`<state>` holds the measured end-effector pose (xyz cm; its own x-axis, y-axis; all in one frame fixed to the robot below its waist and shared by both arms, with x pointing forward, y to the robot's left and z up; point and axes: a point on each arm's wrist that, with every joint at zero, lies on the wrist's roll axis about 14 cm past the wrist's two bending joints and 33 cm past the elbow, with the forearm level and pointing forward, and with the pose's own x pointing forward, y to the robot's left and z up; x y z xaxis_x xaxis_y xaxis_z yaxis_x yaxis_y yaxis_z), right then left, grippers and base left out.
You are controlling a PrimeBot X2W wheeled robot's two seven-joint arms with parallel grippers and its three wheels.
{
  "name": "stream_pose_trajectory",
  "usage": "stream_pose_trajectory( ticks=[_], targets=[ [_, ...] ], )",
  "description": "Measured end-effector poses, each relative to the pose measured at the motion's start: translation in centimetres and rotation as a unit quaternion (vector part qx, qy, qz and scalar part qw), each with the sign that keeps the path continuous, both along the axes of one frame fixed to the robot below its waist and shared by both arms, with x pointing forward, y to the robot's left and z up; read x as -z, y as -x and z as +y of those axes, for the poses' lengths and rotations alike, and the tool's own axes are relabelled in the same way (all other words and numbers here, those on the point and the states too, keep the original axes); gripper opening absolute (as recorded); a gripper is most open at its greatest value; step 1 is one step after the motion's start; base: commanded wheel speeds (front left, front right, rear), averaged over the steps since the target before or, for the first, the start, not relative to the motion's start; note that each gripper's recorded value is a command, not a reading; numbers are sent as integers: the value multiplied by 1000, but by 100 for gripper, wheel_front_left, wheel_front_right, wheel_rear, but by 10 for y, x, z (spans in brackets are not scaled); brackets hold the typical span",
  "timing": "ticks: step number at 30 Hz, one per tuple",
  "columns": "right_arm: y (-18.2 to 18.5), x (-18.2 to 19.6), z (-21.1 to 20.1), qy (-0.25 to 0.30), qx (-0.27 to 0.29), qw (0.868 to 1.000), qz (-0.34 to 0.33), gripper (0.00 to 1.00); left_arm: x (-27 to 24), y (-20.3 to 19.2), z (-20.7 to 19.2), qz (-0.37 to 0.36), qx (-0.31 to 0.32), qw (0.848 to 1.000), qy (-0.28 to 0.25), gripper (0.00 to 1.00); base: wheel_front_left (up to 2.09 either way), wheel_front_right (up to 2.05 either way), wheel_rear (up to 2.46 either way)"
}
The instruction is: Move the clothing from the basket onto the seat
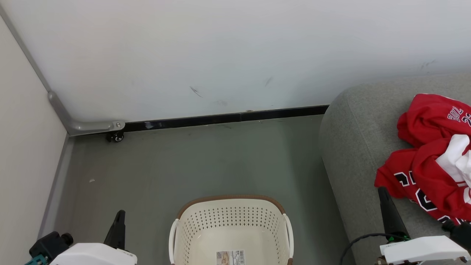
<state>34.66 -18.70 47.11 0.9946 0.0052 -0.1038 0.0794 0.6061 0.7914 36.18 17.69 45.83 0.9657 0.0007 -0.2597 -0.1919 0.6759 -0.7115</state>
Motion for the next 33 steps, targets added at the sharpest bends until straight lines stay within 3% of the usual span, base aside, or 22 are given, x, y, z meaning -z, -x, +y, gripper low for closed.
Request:
stream_pose_trajectory(
  ticks=[14, 33],
  targets=[
    [-10, -6, -5, -98, 16, 995, -6, 0, -1, 0, 0, -4, -14, 994, 110, 0, 0, 0, 0],
    [-21, -9, -13, -225, 36, 974, -11, 0, -10, -7, 3, -35, -35, 965, 259, 0, 0, 0, 0]
  ],
)
